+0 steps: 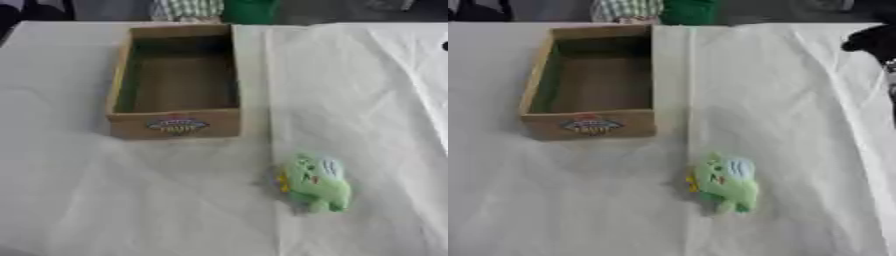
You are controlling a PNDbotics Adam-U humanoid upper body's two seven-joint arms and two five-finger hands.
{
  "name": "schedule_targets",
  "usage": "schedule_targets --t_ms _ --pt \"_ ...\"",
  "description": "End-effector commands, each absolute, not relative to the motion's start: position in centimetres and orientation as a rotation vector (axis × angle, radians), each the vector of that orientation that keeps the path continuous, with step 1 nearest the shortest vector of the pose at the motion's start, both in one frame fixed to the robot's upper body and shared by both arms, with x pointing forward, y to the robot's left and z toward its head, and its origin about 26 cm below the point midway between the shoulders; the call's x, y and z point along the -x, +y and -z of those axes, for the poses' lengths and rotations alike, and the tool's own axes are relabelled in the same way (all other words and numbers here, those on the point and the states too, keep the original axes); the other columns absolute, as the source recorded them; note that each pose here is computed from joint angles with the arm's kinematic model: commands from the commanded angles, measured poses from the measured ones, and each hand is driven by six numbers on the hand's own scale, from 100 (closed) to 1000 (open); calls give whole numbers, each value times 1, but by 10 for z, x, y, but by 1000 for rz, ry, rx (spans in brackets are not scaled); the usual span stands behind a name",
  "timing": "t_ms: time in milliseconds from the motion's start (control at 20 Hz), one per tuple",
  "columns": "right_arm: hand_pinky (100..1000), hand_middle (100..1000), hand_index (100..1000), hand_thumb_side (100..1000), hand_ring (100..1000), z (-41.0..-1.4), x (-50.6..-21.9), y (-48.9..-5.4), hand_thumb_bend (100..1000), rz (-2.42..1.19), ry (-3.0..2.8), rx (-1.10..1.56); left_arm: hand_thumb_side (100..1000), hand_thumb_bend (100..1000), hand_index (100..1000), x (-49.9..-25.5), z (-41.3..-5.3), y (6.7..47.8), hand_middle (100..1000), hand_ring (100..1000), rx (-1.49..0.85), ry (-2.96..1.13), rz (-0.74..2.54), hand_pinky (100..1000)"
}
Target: Pick up objects on the table and place them in the box.
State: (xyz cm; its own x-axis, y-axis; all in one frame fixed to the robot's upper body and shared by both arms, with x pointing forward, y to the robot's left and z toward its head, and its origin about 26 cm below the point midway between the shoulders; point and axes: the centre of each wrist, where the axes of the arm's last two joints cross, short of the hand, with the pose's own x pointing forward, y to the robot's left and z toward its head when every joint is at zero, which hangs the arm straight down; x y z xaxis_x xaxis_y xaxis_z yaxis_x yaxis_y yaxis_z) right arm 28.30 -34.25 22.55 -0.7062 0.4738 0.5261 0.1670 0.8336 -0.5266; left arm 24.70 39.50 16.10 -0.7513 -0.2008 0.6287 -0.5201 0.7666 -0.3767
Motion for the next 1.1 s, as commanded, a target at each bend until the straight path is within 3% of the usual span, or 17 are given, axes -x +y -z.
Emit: schedule_targets --t_ms 50,500,1100 --pt "857 720 872 747 731 -249 -281 -341 100 -820 -2281 636 570 100 709 -244 -172 398 518 520 -558 -2421 -685 753" --pt "855 755 876 810 763 -274 -285 -326 100 -1190 -2038 897 576 100 709 -246 -174 397 518 520 -540 -2424 -660 753" --pt "845 763 863 740 773 -287 -288 -307 103 -1506 -1819 954 571 100 709 -247 -174 395 519 522 -519 -2423 -645 753"
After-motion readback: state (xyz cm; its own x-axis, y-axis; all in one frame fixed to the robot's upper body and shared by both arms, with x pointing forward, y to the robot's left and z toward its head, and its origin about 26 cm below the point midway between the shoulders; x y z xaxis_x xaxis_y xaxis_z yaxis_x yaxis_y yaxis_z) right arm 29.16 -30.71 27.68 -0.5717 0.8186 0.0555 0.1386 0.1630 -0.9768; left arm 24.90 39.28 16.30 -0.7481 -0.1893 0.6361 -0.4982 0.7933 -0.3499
